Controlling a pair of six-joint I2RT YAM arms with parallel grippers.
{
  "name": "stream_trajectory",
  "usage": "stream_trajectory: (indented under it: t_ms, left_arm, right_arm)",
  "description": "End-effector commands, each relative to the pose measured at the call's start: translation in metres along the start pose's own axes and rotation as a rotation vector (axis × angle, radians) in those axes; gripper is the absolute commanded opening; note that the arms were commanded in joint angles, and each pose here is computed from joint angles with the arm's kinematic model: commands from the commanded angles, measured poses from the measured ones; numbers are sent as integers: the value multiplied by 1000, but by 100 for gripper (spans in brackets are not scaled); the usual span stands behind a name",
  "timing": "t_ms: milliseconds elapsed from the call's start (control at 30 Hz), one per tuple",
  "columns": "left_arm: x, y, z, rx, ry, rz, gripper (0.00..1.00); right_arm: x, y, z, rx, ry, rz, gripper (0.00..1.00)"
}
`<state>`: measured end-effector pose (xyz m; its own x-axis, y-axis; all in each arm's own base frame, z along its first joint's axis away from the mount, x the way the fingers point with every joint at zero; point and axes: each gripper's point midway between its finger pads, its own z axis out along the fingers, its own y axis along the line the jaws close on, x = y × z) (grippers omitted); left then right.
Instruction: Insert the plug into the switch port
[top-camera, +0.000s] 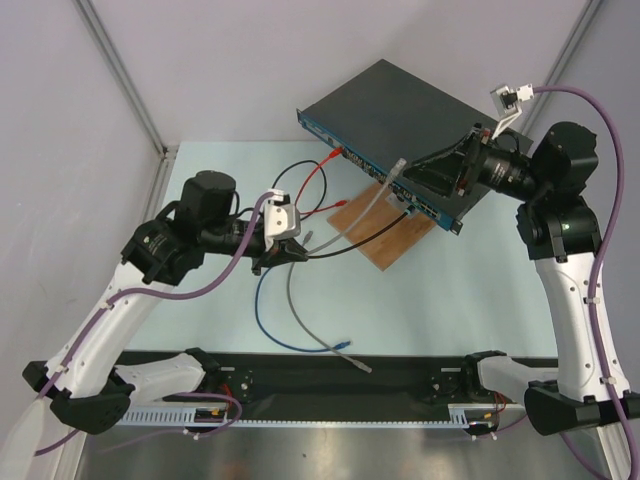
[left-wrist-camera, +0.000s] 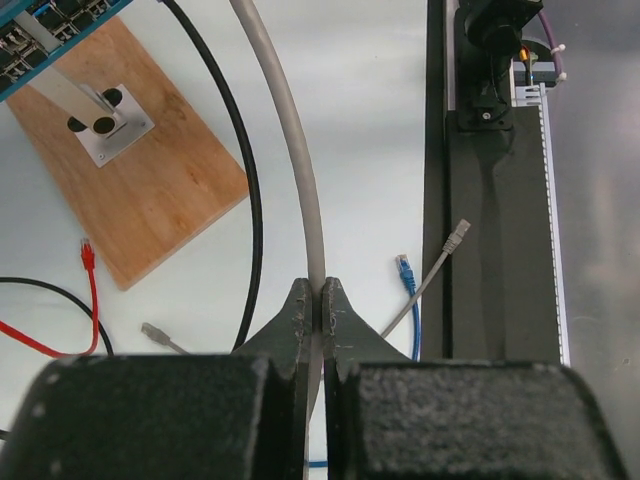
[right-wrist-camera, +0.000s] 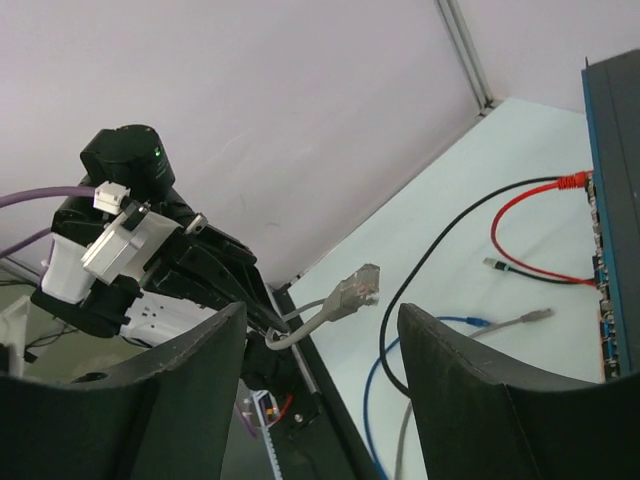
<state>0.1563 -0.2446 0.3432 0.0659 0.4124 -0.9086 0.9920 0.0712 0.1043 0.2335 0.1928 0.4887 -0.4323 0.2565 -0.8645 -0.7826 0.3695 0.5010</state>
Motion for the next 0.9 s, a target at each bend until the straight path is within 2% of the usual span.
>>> stream_trajectory:
  t_ms: [0, 133, 267, 700, 867]
  left_arm:
    - [-8, -2, 0, 11, -27, 70, 0]
    - [-10, -3, 0, 13, -30, 82, 0]
    - [-9, -1, 2, 9, -25, 95, 0]
    - [-9, 1, 6, 5, -31, 96, 0]
    - [-12, 1, 7, 9, -39, 84, 0]
  right_arm:
    - [-5, 1, 1, -22, -14, 53, 67]
    - [-12, -10, 1, -24, -35, 163, 66]
    - [-13, -14, 3, -23, -38, 192, 63]
    - [-8, -8, 7, -48, -16, 189, 59]
    - [0, -8, 10, -49, 3, 193, 54]
